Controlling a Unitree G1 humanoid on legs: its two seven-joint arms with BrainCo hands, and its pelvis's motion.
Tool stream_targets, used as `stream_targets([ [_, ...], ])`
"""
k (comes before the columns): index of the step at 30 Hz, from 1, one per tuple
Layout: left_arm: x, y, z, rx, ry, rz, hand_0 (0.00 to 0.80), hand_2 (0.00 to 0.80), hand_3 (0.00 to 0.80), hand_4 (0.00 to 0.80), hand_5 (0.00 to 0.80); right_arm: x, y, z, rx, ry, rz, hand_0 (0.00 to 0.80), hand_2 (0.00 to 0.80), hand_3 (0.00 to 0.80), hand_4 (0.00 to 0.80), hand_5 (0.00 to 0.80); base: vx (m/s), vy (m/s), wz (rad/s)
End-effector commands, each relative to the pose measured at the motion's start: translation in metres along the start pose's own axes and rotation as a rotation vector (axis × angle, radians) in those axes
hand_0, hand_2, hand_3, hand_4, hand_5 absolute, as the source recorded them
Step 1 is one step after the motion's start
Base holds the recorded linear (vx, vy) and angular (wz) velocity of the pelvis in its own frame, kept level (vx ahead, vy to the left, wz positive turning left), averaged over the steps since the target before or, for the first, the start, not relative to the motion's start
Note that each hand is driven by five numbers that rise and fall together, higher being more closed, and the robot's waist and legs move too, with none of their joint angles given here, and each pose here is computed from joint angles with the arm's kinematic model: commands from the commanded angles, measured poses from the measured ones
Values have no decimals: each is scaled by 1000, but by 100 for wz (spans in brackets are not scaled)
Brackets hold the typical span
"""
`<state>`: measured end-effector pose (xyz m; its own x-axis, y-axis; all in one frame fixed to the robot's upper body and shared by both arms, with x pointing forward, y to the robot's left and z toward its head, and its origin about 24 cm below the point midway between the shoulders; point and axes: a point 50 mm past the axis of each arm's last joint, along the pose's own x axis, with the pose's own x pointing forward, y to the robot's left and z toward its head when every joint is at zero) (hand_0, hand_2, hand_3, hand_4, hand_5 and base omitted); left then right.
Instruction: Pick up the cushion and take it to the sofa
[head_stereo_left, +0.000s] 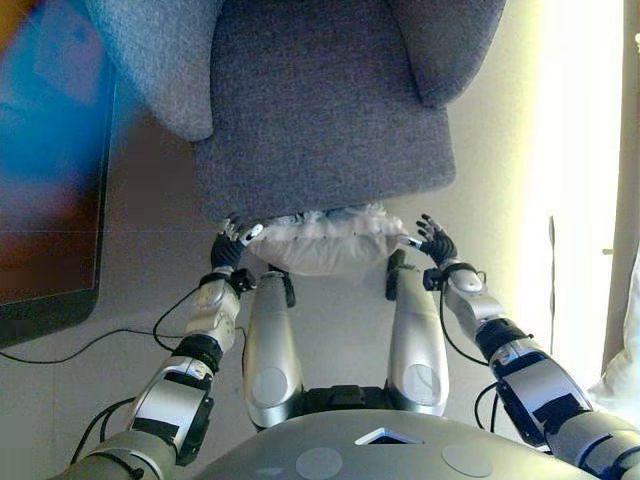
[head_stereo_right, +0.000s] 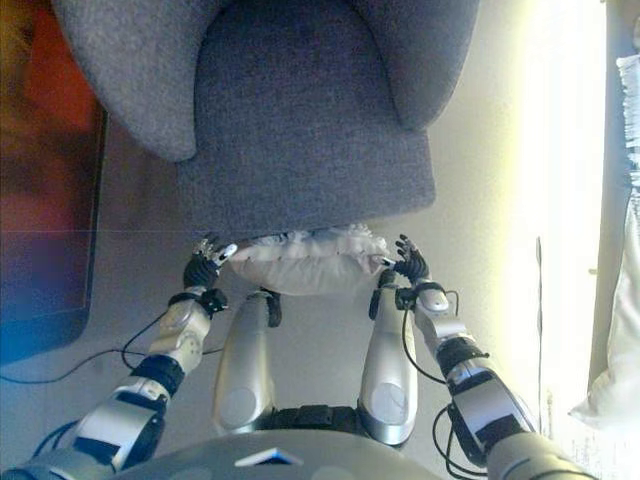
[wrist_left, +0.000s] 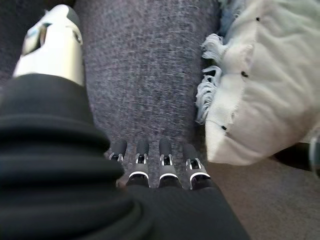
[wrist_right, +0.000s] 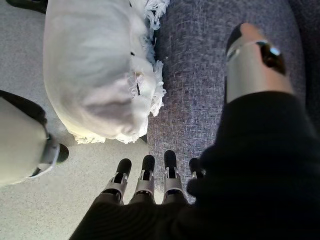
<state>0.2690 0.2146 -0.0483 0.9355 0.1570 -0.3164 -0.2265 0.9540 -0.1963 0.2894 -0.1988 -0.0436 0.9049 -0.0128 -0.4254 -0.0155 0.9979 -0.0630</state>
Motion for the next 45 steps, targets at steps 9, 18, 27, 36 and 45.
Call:
stream_targets([
  [9,-8,21,-7,-18,19,47,0,0,0,0,0,-4,-7,-4,41,-31,-3,0,0,0,0,0,17,47,2],
  [18,-11,19,-14,-50,24,87,0,0,0,0,0,-1,-15,13,45,-92,-28,0,0,0,0,0,-15,41,5],
  [27,0,20,4,41,-13,126,0,0,0,0,0,4,-30,39,-27,-154,-81,0,0,0,0,0,-80,4,3],
  [36,21,11,32,57,-61,160,0,0,0,0,0,16,-43,76,-83,-183,-205,0,0,0,0,0,-67,-28,0],
  [45,34,-21,68,69,-176,25,0,0,0,0,0,20,-45,110,-75,-247,-236,0,0,0,0,0,-14,-8,0],
])
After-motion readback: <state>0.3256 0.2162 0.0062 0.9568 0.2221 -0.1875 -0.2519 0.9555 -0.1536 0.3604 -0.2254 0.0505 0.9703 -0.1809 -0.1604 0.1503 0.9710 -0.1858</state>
